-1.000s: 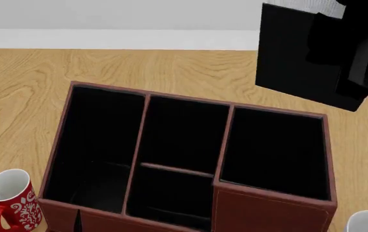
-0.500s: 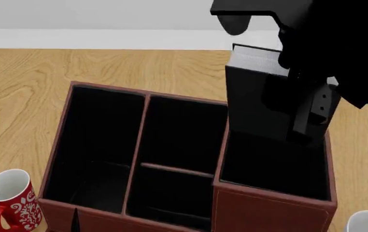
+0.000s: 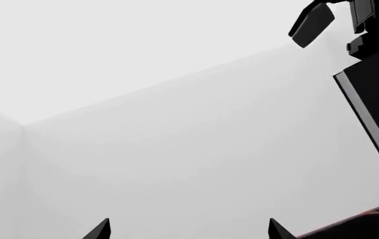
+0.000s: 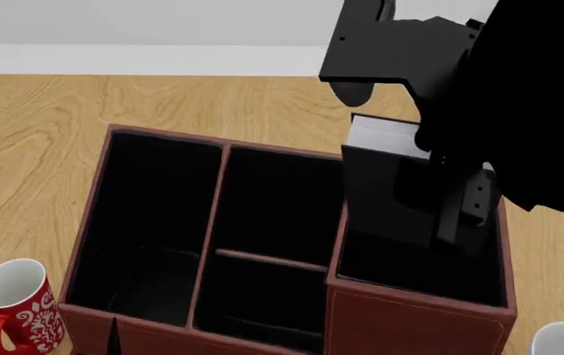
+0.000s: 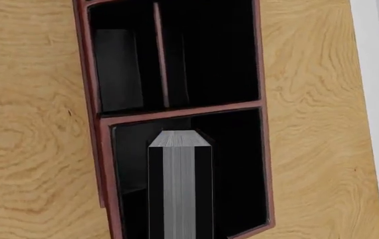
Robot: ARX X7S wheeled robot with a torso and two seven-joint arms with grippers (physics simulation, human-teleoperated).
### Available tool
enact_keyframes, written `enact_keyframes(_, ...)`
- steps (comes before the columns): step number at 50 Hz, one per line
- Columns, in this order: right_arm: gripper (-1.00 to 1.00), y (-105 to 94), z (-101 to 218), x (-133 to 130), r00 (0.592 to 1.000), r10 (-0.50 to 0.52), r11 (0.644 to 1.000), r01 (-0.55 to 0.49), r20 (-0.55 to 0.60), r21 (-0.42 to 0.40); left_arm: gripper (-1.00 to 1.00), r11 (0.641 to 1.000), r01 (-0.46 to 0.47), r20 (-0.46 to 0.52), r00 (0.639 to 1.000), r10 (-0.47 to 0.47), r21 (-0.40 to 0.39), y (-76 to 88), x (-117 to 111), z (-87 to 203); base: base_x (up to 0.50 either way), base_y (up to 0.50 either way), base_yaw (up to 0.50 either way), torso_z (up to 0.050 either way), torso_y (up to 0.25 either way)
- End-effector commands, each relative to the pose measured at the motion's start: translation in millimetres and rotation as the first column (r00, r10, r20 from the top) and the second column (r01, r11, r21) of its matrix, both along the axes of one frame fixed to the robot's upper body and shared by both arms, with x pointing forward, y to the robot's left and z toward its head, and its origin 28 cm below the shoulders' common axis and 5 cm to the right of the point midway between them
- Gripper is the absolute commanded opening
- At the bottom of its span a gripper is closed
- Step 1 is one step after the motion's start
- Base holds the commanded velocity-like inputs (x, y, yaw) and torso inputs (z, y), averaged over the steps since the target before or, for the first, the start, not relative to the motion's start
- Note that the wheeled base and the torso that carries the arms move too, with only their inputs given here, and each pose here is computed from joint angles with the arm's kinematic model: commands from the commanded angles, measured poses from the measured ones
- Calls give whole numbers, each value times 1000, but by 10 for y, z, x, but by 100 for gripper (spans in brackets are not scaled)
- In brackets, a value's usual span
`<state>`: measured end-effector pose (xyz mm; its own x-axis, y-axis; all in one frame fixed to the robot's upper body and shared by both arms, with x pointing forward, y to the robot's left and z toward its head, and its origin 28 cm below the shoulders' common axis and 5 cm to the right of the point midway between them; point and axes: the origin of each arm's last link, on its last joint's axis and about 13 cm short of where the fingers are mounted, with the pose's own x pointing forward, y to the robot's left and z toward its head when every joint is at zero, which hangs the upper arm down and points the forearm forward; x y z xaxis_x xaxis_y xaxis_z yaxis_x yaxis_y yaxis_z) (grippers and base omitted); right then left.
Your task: Pick up the book and place it in the right compartment of the caddy.
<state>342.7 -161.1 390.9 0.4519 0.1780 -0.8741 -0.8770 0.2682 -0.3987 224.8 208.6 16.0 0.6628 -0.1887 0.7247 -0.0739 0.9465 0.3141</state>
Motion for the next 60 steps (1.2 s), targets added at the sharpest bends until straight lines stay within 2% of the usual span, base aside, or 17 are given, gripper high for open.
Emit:
enact_keyframes(1, -100, -36, -51, 20, 1000, 6, 1000, -5, 29, -28, 100, 1000, -3, -2, 1000, 3, -3, 0, -1, 0, 0, 0, 0, 0, 0)
enact_keyframes(16, -100, -56, -230, 104, 999, -5, 1000, 6, 37, -25, 100, 1000, -13, -4, 1000, 13, -4, 0, -2, -1, 0, 0, 0, 0, 1)
enact_keyframes(42, -100, -108, -646, 352, 997, -3, 998, 8, 81, -67, 100, 999, -32, -27, 999, 32, -6, 1, -7, -3, 0, 0, 0, 0, 1)
enact_keyframes(60, -100, -147, -880, 481, 994, -16, 999, 21, 112, -44, 100, 999, -37, -35, 999, 37, 1, 1, -9, -2, 0, 0, 0, 1, 1)
